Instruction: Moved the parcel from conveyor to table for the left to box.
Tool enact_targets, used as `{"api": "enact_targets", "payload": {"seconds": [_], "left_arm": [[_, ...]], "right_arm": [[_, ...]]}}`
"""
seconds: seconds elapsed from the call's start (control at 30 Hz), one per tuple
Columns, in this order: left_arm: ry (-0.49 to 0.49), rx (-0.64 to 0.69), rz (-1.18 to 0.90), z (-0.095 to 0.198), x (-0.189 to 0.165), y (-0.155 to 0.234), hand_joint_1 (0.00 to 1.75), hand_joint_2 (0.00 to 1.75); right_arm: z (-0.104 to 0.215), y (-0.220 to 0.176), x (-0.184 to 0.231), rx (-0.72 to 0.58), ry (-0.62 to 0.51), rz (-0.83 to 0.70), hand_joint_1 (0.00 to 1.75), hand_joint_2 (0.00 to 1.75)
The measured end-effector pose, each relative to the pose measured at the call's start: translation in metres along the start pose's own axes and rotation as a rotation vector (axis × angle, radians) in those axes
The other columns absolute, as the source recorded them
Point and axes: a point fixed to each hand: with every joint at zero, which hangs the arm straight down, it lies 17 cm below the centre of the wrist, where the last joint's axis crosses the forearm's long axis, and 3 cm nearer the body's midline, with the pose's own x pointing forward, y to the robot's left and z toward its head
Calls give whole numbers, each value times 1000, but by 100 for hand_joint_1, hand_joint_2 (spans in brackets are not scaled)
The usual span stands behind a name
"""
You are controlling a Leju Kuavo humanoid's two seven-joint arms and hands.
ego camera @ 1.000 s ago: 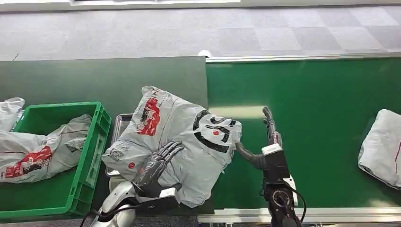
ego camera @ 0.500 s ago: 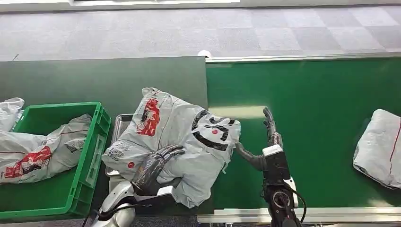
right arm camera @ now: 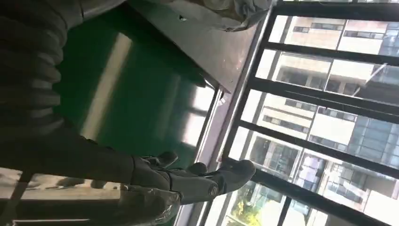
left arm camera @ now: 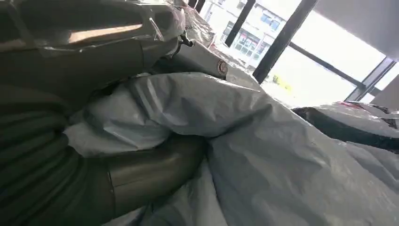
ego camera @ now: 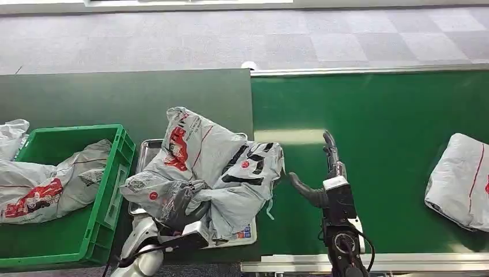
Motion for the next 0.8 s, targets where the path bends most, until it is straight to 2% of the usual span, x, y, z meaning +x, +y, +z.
{"api": "enact_targets", "payload": {"seconds": [0.33, 0.43, 0.63, 0.8], "left_arm": [[-73, 129, 19, -3, 16, 29, 175, 175], [-121, 230, 37, -3, 26, 52, 175, 175], [-163, 582, -21, 9, 40, 133, 175, 175], [-180, 646, -43, 13, 46, 153, 175, 175]], "right_arm": [[1, -1, 2, -5, -3, -8, 0, 175], [1, -2, 4, -15, -6, -12, 0, 175], [1, -6, 4, -35, -8, -16, 0, 175], [0, -7, 4, -40, -7, -16, 0, 175]]}}
